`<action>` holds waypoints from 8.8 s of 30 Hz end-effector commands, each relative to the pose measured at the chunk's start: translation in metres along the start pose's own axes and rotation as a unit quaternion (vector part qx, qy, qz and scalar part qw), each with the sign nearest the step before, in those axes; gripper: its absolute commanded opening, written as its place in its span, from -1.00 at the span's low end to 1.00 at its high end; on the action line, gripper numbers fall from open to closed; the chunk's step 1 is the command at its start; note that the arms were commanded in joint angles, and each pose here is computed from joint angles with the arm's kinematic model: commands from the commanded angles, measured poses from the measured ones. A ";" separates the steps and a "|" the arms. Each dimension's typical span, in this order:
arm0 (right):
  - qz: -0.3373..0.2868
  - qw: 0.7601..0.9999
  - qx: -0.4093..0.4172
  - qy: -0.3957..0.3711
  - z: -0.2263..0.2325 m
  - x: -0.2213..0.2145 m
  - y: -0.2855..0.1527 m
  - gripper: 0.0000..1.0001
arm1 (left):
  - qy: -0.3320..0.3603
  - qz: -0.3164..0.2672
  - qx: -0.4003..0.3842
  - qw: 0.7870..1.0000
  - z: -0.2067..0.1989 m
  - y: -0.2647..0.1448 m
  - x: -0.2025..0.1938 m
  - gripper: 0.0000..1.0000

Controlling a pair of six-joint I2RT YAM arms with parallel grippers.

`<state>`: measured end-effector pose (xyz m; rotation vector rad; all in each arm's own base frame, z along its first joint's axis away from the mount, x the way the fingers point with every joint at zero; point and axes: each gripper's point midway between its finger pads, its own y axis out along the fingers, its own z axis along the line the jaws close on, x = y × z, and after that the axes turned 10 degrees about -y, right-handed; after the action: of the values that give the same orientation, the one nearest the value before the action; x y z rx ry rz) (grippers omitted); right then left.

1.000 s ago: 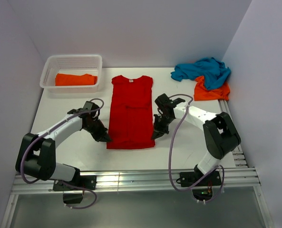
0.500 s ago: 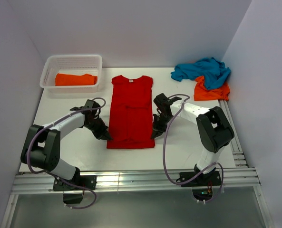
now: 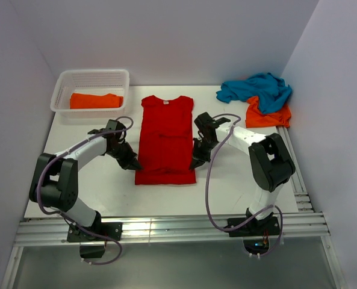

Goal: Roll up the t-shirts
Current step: Roll the tshirt

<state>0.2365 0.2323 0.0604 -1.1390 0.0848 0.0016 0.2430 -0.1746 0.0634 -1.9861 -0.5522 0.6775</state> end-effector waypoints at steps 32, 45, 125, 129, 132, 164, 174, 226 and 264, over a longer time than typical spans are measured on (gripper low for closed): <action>-0.223 0.962 0.146 -0.058 0.041 0.045 -0.074 -0.06 | 0.118 -0.079 -0.158 0.977 -0.069 -0.061 0.016 0.36; -0.140 0.979 0.141 -0.044 -0.008 -0.021 -0.018 0.40 | 0.112 -0.034 -0.112 0.987 0.013 -0.017 -0.014 0.65; 0.013 0.990 0.132 0.054 -0.026 -0.106 -0.016 -1.00 | -0.050 0.056 -0.055 0.996 0.054 -0.011 -0.074 -0.99; 0.023 0.990 0.127 0.052 -0.022 -0.101 -0.018 -1.00 | -0.055 0.055 -0.061 0.995 0.046 -0.014 -0.063 -0.99; 0.014 0.989 0.135 0.052 -0.016 -0.089 -0.025 -1.00 | -0.053 0.050 -0.061 0.995 0.040 -0.018 -0.054 -0.99; 0.009 0.988 0.133 0.080 -0.009 0.035 -0.032 -1.00 | -0.033 0.043 -0.059 0.997 -0.040 -0.003 0.040 -0.99; 0.001 0.989 0.119 0.090 -0.020 0.059 -0.012 -1.00 | -0.026 0.045 -0.055 0.997 -0.042 0.015 0.053 -0.85; 0.019 0.950 0.306 -0.067 0.064 0.011 0.051 -1.00 | 0.121 0.137 -0.222 0.958 -0.053 0.066 -0.028 0.11; 0.016 0.954 0.281 -0.107 0.046 -0.026 0.030 -0.94 | 0.180 0.126 -0.241 0.945 -0.056 0.024 -0.063 0.22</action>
<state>0.2119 0.2905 0.0699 -0.5396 -0.0861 0.1222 0.2345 -0.2549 0.0746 -2.5333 -0.2617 0.3763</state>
